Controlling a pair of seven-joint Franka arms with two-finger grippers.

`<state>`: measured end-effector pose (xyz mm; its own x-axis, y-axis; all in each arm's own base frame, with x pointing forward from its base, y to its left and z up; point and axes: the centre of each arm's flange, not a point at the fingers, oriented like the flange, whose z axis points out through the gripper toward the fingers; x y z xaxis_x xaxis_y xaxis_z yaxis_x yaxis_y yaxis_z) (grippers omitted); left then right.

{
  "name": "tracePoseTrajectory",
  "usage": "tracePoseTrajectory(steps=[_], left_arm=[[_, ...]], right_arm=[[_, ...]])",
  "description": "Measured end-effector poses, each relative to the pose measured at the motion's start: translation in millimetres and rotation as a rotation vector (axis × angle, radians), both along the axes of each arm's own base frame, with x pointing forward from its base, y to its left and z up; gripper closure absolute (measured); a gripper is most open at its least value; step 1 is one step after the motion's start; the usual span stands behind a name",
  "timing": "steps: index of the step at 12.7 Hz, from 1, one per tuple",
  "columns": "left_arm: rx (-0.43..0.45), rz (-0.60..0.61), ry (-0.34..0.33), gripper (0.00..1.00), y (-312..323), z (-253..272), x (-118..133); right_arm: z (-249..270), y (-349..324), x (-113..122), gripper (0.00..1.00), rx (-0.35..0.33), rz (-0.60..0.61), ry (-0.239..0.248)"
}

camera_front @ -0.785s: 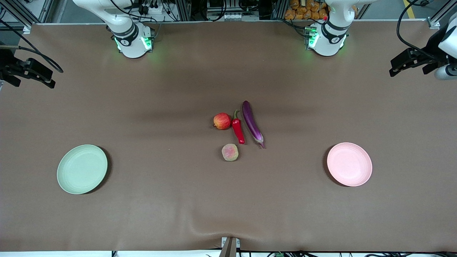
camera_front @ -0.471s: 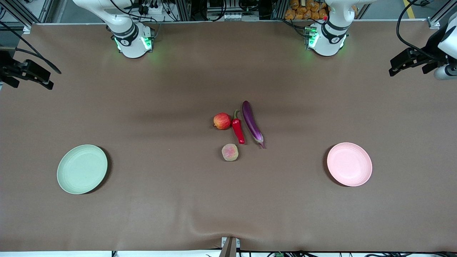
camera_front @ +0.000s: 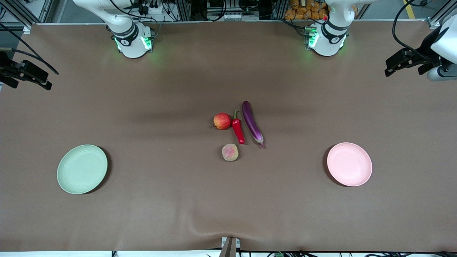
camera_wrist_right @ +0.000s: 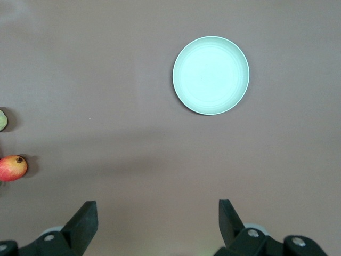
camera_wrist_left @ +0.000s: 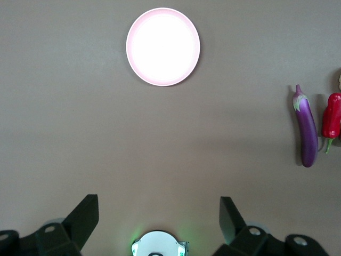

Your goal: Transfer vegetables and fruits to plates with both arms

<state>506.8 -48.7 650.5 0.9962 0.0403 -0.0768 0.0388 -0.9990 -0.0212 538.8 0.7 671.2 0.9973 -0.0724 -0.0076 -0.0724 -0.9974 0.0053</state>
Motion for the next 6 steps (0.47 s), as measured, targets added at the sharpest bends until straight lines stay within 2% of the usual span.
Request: tracePoseTrajectory(steps=[4, 6], left_arm=[[0.003, -0.035, 0.011, 0.00, -20.0, -7.1, 2.1], [0.012, -0.009, 0.040, 0.00, -48.8, -23.5, 6.5]], right_arm=[[-0.2, 1.8, 0.0, 0.00, 0.001, 0.003, 0.000], [-0.3, 2.5, 0.0, 0.00, 0.002, 0.004, 0.001]])
